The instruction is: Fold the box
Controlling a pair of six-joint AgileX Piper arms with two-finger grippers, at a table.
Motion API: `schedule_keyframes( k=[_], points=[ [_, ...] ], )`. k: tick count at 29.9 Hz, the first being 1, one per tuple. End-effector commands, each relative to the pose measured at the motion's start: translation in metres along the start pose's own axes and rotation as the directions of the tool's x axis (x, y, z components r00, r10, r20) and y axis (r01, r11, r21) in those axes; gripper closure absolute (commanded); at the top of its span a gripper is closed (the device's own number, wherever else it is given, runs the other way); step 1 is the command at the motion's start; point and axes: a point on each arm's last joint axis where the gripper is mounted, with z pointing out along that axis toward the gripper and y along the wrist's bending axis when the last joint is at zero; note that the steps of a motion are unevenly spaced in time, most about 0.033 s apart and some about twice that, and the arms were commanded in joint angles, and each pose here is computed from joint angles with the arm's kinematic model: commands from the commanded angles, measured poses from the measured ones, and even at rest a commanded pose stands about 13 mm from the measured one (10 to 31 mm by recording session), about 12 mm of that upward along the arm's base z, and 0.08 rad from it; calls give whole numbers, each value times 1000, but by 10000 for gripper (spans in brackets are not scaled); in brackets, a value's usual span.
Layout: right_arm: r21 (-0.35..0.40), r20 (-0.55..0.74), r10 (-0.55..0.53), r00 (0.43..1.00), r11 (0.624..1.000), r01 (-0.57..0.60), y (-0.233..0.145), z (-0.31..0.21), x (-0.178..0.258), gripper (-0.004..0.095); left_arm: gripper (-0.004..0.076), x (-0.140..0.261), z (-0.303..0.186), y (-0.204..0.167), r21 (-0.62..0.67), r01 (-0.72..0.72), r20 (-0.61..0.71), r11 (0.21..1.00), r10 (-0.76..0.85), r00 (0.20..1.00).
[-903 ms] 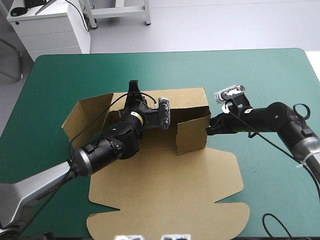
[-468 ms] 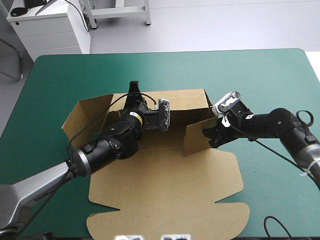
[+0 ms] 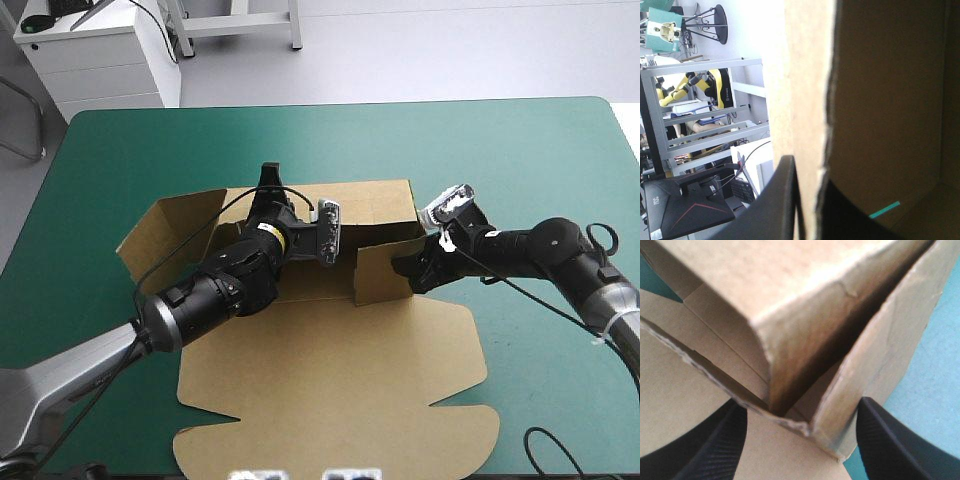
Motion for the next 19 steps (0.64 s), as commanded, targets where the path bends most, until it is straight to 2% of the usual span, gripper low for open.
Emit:
schedule_keyframes(
  k=[1,6,11,14,19],
  points=[
    [11,114,4,993,1000,-5,0,-6,-15,320,731,-3,3,-11,104,87,-10,991,-86,996],
    [40,137,14,990,999,-20,-7,-1,-17,320,731,-8,6,-17,130,85,0,988,-86,996],
    [-4,138,46,989,999,-46,-7,5,-16,342,731,-12,14,-23,155,78,-7,985,-78,997],
    [-44,113,68,991,997,-63,-7,11,-13,424,731,-16,16,-27,185,109,10,977,-113,994],
    [-91,125,127,984,989,-116,-6,16,-13,692,731,-18,15,-29,214,138,21,967,-146,989]
  ],
)
